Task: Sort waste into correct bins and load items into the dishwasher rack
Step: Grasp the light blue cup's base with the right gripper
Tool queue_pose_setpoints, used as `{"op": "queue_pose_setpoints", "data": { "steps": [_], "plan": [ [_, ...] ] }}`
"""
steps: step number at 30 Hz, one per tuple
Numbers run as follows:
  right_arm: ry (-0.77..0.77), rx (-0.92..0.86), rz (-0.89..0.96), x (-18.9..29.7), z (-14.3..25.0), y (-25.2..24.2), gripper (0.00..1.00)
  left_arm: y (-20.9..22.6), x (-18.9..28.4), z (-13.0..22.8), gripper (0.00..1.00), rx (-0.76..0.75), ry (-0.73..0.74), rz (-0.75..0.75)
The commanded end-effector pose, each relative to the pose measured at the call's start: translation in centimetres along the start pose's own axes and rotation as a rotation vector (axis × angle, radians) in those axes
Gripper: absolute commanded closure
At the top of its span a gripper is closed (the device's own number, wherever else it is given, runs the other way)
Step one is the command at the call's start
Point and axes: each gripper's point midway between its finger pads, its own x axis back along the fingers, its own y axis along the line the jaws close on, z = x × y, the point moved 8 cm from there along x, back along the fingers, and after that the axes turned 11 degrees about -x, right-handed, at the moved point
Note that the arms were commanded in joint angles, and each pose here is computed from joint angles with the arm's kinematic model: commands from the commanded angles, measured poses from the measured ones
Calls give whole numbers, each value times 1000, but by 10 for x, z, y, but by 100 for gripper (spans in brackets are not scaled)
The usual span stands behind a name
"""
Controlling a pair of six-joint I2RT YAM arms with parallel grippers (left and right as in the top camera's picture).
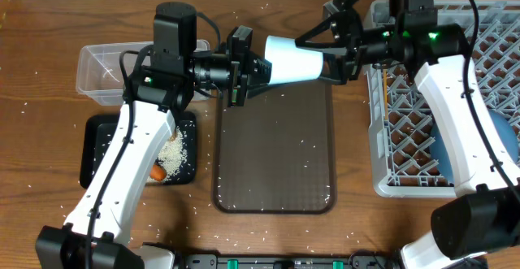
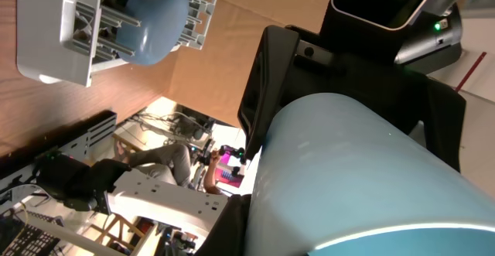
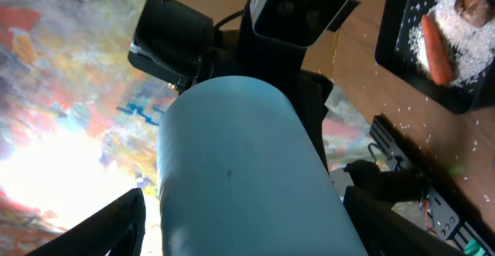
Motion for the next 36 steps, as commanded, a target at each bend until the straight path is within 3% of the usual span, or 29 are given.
{"op": "queue_pose_setpoints", "data": {
  "steps": [1, 20, 31, 36],
  "plan": [
    [70, -11, -19, -11, 8, 4, 26, -3, -2, 5, 94, -12, 4, -2],
    [71, -26, -19, -11, 8, 4, 30, -2, -2, 4, 93, -16, -6, -6],
    [56, -37, -15, -8, 7, 3, 35, -2, -2, 4, 56, -31, -5, -6],
    [-35, -37, 20, 1, -2, 0, 37, -2, 0, 2, 54, -76, -22, -11]
  ]
}}
